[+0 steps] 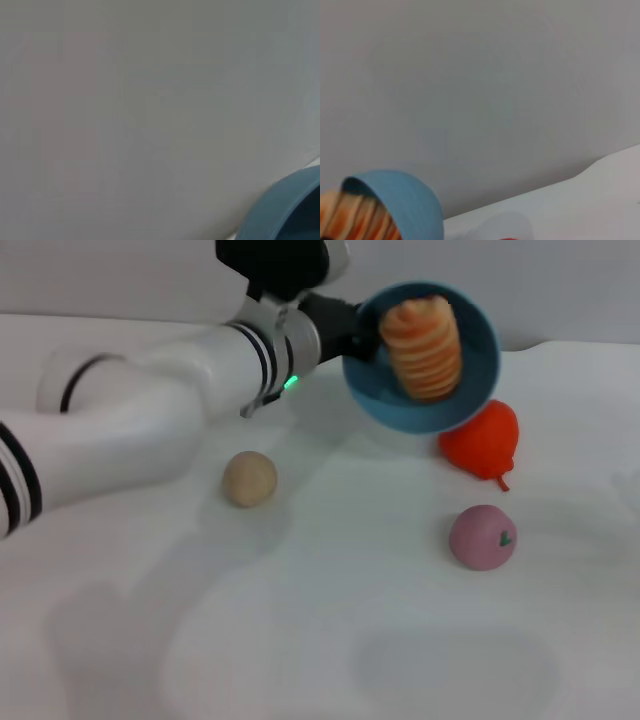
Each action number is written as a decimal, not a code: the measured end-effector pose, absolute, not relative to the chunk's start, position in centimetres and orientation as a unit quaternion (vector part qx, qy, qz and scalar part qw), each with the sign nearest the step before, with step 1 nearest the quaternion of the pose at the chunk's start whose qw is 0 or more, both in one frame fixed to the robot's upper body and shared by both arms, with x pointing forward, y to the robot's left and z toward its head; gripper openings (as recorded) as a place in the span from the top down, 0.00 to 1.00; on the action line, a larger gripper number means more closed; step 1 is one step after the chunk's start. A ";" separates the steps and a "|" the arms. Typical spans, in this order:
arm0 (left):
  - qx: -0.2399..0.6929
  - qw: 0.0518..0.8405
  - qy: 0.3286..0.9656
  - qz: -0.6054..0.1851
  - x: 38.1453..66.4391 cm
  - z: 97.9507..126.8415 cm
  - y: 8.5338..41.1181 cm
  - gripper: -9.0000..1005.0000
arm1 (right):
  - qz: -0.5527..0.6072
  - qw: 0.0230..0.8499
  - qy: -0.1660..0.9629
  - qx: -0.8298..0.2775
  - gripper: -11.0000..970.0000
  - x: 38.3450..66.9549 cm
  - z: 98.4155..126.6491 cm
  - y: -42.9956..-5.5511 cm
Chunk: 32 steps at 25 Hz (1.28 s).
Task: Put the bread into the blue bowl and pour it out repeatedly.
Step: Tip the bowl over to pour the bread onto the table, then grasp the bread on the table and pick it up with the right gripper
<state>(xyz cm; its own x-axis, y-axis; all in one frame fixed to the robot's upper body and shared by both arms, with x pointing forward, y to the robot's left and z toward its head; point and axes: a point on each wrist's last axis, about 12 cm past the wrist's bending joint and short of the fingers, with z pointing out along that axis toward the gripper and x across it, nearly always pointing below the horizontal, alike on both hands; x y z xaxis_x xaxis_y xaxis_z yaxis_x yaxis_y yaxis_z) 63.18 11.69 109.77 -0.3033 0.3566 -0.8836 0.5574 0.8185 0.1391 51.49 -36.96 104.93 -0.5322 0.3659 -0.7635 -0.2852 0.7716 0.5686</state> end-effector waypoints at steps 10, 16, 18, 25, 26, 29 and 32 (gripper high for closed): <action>0.371 0.612 0.698 -0.029 62.1 109.7 11.3 0.98 | 0.326 0.484 0.812 0.033 0.58 51.5 104.8 -37.3; 0.367 0.619 0.694 -0.017 62.4 109.6 11.8 0.98 | 0.318 0.485 0.814 0.031 0.58 51.8 104.7 -37.3; 0.359 0.619 0.698 -0.021 62.4 109.5 11.9 0.98 | 0.315 0.487 0.814 0.028 0.58 51.9 104.7 -37.2; 0.310 0.611 0.727 -0.053 62.5 109.5 12.6 0.97 | 0.304 0.497 0.812 -0.018 0.58 52.4 104.9 -36.3; 0.307 0.606 0.732 -0.057 62.5 109.6 12.5 0.97 | 0.304 0.495 0.813 -0.027 0.58 52.6 105.0 -36.0; 0.286 0.587 0.754 -0.076 63.0 110.5 12.5 0.97 | 0.304 0.495 0.812 -0.053 0.58 53.4 105.6 -35.4; 0.244 0.552 0.789 -0.117 63.7 112.4 12.7 0.97 | 0.305 0.487 0.811 -0.112 0.58 54.5 106.7 -34.1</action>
